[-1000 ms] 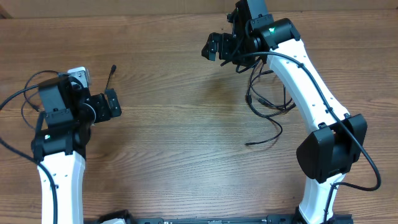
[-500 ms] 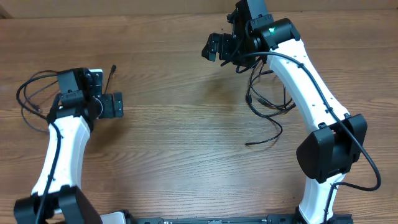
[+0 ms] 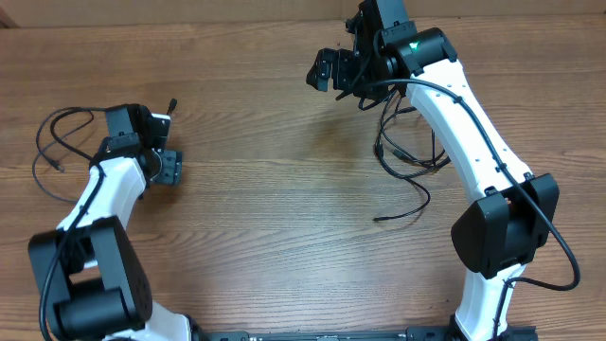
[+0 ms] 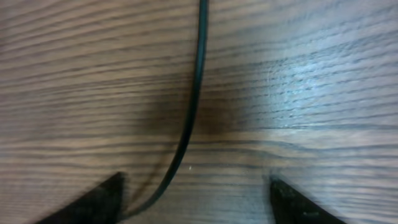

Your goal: Untangle cables

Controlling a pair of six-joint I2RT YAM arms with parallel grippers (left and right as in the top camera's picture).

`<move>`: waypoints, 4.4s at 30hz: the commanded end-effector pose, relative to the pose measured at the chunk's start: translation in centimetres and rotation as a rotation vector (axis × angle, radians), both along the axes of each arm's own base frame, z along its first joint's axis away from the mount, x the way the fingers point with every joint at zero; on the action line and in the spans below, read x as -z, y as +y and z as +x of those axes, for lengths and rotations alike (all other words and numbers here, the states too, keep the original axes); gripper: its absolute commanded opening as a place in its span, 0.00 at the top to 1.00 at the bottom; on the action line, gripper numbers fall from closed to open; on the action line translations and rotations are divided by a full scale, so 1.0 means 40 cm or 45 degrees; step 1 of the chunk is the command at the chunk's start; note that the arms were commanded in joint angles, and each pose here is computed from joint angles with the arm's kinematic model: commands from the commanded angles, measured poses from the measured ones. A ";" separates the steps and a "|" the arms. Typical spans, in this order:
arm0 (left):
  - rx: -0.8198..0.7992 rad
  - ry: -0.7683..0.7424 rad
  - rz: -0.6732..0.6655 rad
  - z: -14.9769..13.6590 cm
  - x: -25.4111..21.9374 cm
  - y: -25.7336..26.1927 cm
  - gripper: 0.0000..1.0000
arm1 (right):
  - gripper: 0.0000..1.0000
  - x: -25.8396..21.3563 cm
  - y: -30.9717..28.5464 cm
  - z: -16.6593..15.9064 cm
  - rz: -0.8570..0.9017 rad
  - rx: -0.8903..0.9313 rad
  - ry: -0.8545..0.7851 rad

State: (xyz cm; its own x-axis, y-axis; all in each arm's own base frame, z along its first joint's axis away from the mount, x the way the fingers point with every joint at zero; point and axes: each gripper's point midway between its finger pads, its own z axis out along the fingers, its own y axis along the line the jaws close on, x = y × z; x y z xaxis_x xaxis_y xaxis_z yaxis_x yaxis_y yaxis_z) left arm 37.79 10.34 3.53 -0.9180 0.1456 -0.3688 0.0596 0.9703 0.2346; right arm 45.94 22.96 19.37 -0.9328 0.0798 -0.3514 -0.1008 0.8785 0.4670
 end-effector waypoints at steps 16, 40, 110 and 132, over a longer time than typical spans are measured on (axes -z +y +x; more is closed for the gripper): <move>-0.234 -0.047 0.301 0.038 -0.174 0.129 0.96 | 0.00 -0.048 0.013 0.037 0.042 -0.002 -0.115; -0.953 -0.630 -0.052 -0.023 -0.480 0.440 0.96 | 0.17 -0.079 0.042 0.054 0.127 -0.034 -0.171; -0.757 -0.713 0.064 0.265 -0.208 0.629 0.90 | 0.16 -0.080 0.043 0.055 0.128 -0.034 -0.173; -0.761 -0.718 0.049 0.463 -0.203 0.682 0.84 | 0.17 -0.068 0.042 0.040 0.135 0.011 -0.106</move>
